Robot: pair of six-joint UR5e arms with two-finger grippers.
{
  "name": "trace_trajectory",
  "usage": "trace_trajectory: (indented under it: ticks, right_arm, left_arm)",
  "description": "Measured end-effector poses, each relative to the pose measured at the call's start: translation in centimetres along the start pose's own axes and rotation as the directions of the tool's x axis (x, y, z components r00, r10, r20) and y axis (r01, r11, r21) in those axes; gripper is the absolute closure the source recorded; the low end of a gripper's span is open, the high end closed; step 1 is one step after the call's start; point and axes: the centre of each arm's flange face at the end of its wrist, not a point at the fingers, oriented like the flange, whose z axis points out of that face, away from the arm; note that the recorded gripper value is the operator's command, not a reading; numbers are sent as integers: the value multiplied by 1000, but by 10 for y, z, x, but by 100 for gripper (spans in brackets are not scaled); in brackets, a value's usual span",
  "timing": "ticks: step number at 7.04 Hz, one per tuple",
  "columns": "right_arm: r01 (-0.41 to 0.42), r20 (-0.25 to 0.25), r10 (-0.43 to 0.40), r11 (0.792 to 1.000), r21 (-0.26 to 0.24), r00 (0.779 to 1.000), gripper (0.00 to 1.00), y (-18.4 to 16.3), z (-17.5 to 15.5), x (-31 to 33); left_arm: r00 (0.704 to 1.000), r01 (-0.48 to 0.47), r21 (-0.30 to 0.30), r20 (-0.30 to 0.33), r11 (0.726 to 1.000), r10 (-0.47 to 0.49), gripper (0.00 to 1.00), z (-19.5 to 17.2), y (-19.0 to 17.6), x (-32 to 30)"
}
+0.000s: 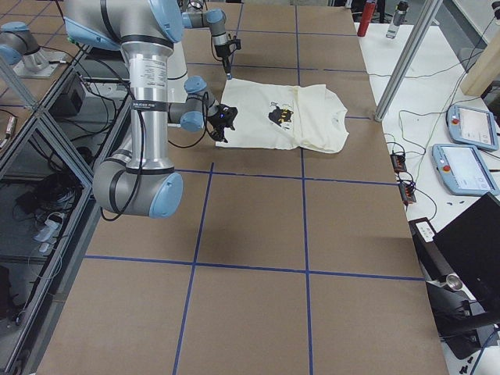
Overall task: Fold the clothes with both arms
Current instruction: 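Lower both grippers onto the hem corners and grasp them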
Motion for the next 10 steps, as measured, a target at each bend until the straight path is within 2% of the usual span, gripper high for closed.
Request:
trace_trajectory:
  ticks: [2,4,7,8,9,10]
  right_arm:
    - [21,-42,-22,1000,-10,999,33,23,5,9]
    - [24,-57,-25,1000,-18,998,39,44,8,15]
    - [40,-73,-41,999,-11,997,43,55,18,22]
    - [43,-73,-44,999,-12,996,61,58,20,23]
    - [44,-73,-45,999,-13,996,68,60,20,23]
    - [45,-72,-46,999,-15,996,85,60,20,22]
  left_arm:
    - [1000,1,33,-2,999,-1,100,-2,-5,0]
    - [1000,2,55,-5,998,-1,100,-2,-7,-1]
    - [1000,2,63,-7,998,-2,100,-3,-8,-1]
    - [1000,2,63,-5,998,-1,100,-3,-8,-1]
    - [1000,1,64,-5,998,-1,100,-3,-9,-1]
    - [1000,1,64,-5,998,-1,100,-4,-9,-1]
